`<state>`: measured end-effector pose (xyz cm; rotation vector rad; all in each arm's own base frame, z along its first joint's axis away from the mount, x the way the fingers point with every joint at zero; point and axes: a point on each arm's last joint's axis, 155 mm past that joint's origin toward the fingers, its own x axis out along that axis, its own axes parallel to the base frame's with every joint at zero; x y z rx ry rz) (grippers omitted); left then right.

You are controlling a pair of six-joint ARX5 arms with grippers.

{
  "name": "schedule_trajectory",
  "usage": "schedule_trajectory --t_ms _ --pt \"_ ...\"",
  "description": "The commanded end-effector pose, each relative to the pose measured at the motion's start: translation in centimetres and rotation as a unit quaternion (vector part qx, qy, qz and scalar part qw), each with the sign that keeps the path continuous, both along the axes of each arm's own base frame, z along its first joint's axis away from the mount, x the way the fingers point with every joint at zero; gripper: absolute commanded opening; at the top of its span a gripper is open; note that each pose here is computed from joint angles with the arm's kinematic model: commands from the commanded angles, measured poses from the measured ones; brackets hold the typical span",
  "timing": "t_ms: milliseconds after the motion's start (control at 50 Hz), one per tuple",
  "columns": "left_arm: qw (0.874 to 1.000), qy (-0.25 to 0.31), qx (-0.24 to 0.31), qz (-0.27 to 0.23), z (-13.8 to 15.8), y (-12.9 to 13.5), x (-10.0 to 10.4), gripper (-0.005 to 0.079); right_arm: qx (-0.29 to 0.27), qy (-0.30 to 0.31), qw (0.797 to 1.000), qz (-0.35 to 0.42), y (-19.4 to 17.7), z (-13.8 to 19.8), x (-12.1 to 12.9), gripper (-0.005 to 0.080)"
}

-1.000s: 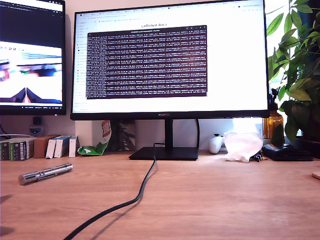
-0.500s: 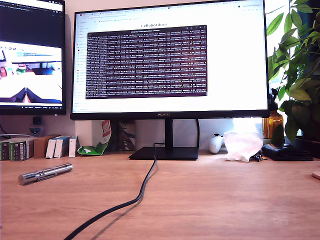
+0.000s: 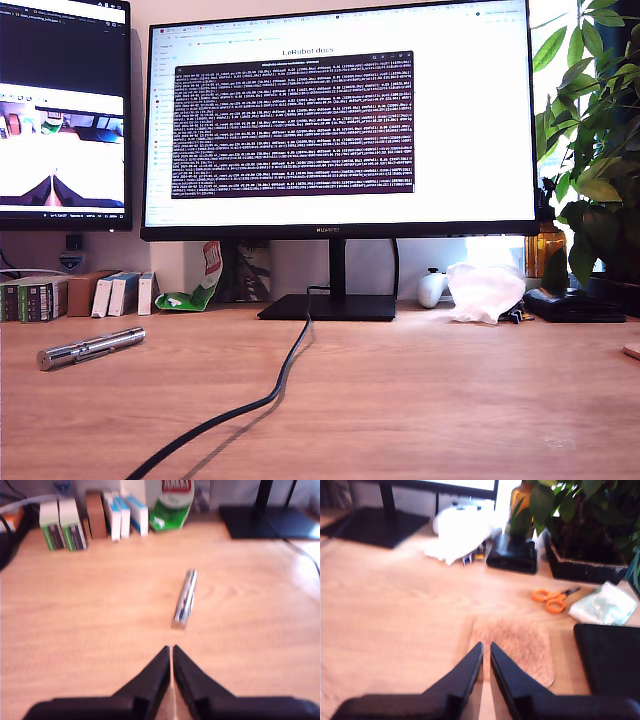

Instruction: Pick the metallic laser pointer with your right arm, pass it to your left arm, then place it down to the left side of the table

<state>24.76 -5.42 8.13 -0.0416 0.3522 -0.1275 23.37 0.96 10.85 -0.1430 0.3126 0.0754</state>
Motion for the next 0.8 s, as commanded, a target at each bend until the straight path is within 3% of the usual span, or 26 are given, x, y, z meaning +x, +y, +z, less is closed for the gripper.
schedule_trajectory --t_ms 0,380,780 --pt "1.0 0.013 0.005 0.003 -1.4 0.2 -0.3 -0.0019 -0.003 0.002 1.0 0.004 0.1 -0.7 0.1 0.0041" --pt "1.0 0.013 0.003 -0.017 -1.4 -0.7 -0.5 -0.0019 -0.001 -0.038 0.999 0.024 0.9 0.5 0.8 0.0041" --pt "0.997 -0.049 -0.02 0.059 1.5 3.3 -0.1 -0.0019 0.001 -0.083 0.996 0.024 0.9 1.8 1.5 0.0041"
